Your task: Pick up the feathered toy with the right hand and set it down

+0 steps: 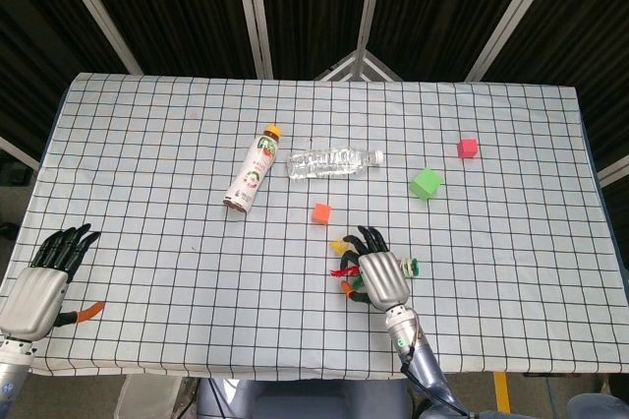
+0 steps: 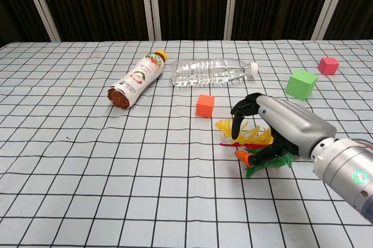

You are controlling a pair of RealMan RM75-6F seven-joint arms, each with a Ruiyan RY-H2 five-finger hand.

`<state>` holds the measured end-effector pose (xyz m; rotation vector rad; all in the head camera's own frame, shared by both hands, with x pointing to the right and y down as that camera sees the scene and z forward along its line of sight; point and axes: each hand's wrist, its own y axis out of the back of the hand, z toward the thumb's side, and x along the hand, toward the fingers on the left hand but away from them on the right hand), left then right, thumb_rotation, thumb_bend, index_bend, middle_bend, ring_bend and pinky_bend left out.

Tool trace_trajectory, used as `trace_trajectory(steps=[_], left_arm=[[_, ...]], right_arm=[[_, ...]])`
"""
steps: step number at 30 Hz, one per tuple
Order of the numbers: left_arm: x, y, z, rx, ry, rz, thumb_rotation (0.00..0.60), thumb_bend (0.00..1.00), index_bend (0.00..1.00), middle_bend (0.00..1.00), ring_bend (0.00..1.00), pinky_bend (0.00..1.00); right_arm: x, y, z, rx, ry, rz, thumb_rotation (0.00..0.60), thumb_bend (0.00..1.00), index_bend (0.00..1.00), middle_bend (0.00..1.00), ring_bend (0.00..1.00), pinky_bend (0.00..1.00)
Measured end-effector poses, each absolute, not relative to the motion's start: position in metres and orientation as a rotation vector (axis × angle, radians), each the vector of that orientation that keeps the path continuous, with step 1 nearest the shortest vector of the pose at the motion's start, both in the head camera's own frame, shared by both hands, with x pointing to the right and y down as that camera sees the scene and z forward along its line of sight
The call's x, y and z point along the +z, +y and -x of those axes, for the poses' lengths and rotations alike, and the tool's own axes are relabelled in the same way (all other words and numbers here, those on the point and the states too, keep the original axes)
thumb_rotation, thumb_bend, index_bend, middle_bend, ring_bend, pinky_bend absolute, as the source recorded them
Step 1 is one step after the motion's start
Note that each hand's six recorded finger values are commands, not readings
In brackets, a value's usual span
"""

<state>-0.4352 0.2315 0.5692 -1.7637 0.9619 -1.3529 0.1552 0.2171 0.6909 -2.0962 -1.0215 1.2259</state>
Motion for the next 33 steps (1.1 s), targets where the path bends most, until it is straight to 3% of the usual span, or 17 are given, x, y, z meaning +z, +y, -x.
trace_trajectory(steps=[9,18,25,33], left_arm=[[0.569,0.231,0.435,-1.353,0.960,1.767,0.600,0.00,0.00,0.00,0.00,0.00],[0.570,0.231,0.436,-1.356,0.962,1.767,0.600,0.00,0.00,0.00,0.00,0.00],[0.570,0.231,0.435,-1.358,0.961,1.765,0.600,0.00,0.00,0.00,0.00,0.00],[0.571,0.232,0.435,-1.362,0.954,1.761,0.600,0.00,0.00,0.00,0.00,0.00]], right_arm=[[0.697,0.221,-0.151,1.235,-1.022,2.112,0.600,0.49,0.58,0.23,0.00,0.00],[0.693,0.221,-0.148,1.215,-1.029,2.116,0.600,0.49,0.59,0.23,0.00,0.00],[0.668,0.205,-0.156,1.163,-1.059,2.069,0.600,0.49,0.59,0.23,0.00,0.00],[0.635,0.174,-0.199,1.184,-1.112,1.933,0.600,0.49,0.59,0.23,0.00,0.00]])
